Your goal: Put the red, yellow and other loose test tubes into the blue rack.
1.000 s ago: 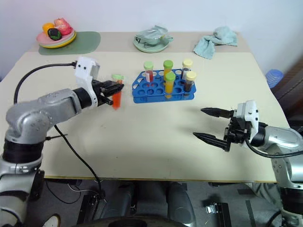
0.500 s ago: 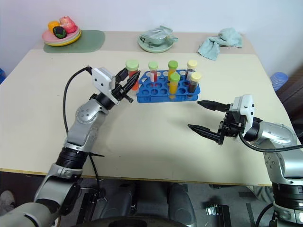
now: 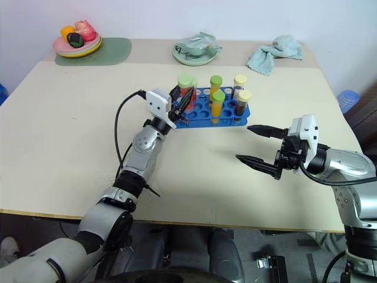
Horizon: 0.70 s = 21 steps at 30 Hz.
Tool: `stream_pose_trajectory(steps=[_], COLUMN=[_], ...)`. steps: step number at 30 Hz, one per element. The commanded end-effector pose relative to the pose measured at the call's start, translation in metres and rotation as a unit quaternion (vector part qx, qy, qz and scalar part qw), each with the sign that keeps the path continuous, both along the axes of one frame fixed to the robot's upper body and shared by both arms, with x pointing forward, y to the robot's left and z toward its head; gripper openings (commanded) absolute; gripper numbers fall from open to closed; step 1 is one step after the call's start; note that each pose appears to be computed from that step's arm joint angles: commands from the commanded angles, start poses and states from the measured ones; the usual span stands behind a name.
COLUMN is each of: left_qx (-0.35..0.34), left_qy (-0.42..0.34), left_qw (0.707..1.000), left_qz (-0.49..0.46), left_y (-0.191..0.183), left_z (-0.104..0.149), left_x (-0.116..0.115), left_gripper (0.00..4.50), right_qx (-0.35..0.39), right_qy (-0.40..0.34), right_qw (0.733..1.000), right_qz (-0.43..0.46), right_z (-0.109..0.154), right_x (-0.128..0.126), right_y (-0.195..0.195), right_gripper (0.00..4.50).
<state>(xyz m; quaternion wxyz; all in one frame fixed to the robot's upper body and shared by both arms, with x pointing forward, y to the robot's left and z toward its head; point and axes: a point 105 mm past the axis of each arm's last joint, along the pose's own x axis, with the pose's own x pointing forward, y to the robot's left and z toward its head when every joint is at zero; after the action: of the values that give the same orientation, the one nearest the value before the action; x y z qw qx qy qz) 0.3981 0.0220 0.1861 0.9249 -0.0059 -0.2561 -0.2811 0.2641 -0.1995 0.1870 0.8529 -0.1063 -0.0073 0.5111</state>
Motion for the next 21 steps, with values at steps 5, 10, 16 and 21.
stream_pose_trajectory(steps=[5,10,16,21], left_qx=[-0.016,-0.005,0.005,0.011], left_qy=[-0.023,-0.014,0.001,0.007], left_qw=[1.0,1.0,1.0,0.999], left_qz=[-0.011,-0.017,-0.026,-0.036], left_y=[-0.01,-0.018,-0.022,-0.027], left_z=[0.011,0.004,-0.004,-0.007], left_x=[0.001,0.002,0.002,0.002], left_gripper=[0.84,0.84,0.84,0.84], right_qx=[-0.008,-0.009,-0.009,-0.008], right_qy=[-0.031,-0.03,-0.029,-0.029], right_qw=[0.999,1.0,1.0,1.0], right_qz=[0.002,-0.002,-0.005,-0.007], right_z=[0.02,0.019,0.018,0.019], right_x=[-0.009,-0.01,-0.012,-0.012], right_y=[0.0,-0.001,-0.001,-0.001], right_gripper=[4.5,4.5,4.5,4.5])
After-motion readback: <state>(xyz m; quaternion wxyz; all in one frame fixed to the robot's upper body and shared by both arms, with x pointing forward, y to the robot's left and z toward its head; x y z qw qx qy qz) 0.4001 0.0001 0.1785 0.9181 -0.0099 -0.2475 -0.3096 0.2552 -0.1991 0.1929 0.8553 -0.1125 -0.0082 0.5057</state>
